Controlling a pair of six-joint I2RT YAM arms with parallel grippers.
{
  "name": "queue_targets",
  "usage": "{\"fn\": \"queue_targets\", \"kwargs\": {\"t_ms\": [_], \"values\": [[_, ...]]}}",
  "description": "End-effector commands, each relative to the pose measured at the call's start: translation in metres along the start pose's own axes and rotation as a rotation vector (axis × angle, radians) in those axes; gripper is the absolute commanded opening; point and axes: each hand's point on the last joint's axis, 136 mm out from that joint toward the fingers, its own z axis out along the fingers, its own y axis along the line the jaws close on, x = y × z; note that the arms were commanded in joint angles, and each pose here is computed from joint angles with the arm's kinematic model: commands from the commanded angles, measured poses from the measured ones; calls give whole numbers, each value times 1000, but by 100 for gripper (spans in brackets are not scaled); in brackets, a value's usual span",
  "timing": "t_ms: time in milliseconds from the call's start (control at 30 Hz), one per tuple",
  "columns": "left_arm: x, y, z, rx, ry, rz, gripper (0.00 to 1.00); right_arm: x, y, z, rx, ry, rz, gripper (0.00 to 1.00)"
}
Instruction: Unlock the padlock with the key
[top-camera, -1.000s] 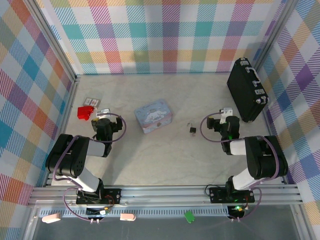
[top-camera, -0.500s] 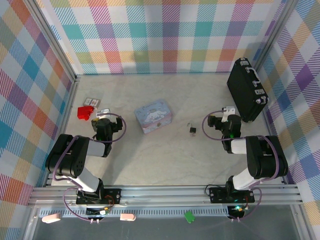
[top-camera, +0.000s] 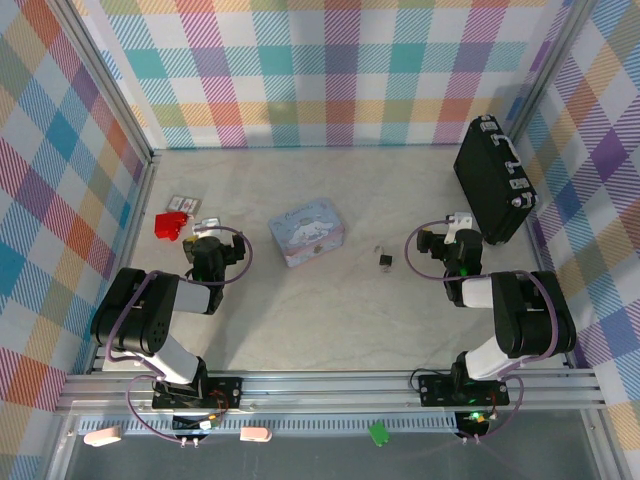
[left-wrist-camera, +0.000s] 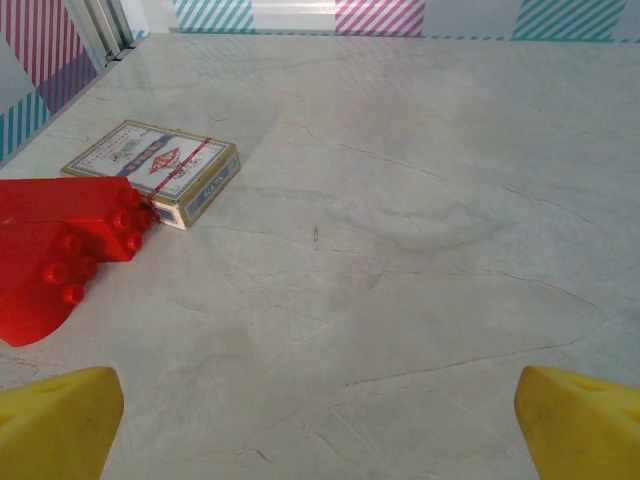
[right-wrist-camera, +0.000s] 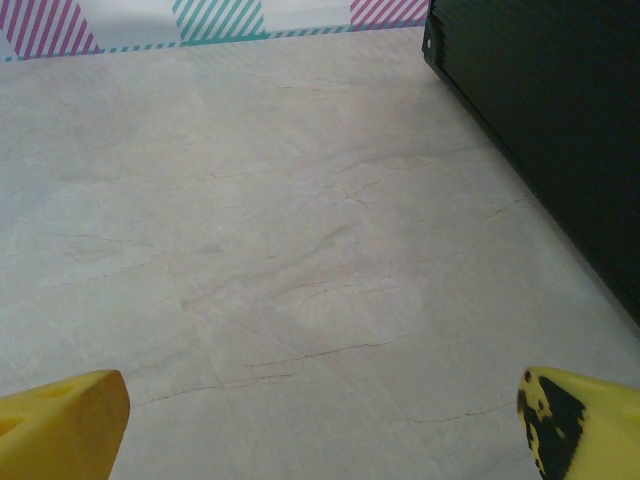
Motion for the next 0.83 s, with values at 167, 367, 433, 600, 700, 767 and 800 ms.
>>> {"fn": "queue_targets", "kwargs": {"t_ms": [167, 367, 433, 600, 700, 767, 800], "values": [[-6, 2, 2, -3, -12, -26, 100, -10, -1, 0, 4, -36, 12, 99], [-6, 2, 2, -2, -12, -25, 100, -9, 0, 0, 3, -35, 13, 99], [-6, 2, 2, -2, -11, -26, 100, -10, -1, 0, 3, -32, 15, 99], [-6, 2, 2, -2, -11, -26, 100, -9, -1, 1, 4, -26, 15, 99], [-6, 2, 2, -2, -11, -26, 100, -9, -1, 1, 5, -29, 15, 99], [-6, 2, 2, -2, -11, -26, 100, -10, -1, 1, 4, -31, 13, 99], [-6, 2, 3, -3, -11, -25, 100, -9, -1, 0, 2, -32, 13, 99]]}}
